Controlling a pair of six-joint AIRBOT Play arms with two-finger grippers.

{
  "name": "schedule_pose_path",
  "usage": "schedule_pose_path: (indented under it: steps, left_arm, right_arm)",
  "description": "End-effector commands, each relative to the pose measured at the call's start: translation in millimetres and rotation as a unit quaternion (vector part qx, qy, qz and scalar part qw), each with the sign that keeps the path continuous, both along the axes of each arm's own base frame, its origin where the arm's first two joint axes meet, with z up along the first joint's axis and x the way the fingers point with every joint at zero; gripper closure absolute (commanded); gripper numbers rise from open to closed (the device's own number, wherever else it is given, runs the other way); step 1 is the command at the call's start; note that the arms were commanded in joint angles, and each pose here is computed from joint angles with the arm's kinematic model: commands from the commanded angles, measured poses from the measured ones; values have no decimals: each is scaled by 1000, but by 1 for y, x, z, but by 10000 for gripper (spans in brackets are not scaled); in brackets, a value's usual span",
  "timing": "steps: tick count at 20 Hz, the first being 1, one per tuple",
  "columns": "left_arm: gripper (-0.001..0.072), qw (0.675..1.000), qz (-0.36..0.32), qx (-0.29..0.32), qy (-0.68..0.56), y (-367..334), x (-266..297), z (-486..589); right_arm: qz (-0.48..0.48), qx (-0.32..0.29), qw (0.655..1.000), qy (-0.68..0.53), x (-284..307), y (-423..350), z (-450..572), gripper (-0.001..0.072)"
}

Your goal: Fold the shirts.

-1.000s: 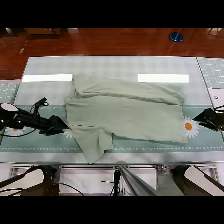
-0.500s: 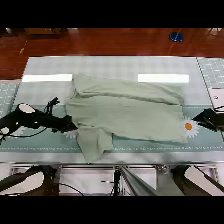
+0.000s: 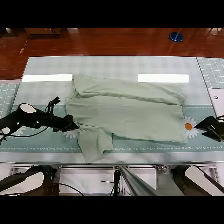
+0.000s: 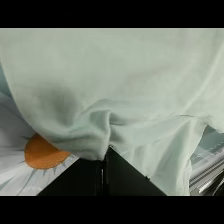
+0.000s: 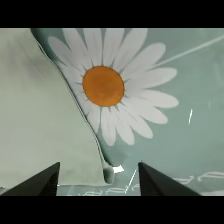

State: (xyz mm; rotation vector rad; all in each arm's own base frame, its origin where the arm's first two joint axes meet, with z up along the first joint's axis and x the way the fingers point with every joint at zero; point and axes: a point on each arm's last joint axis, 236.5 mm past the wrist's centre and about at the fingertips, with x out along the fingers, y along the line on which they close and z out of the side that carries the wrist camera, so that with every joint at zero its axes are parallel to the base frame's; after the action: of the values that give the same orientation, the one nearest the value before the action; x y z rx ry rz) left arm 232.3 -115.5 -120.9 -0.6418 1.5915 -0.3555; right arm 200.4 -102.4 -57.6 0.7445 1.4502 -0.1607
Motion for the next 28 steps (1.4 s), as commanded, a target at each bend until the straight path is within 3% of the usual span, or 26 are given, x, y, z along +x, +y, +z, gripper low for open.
schedule_pose_path:
  steps: [1,15,16,22,28]
  left_arm:
    - [673,1000,-10,2,-7,3,0,-1]
    - [673,1000,-14,1,-10,3,0,0]
    - [674,1000,-14,1,-10,3,0,0]
    - [673,1000,-14,1,-11,3,0,0]
    - [675,997,-30,-32,-62,-9,25,51]
  right_arm:
    - [-18,24,999,18,-20,11,-20,154]
    - [-29,56,998,31,-28,53,-56,153]
    - [-35,49,998,31,-27,52,-61,180]
    - [-59,48,997,3,-9,50,-59,668]
    - [-17,77,993,-92,31,57,12,689]
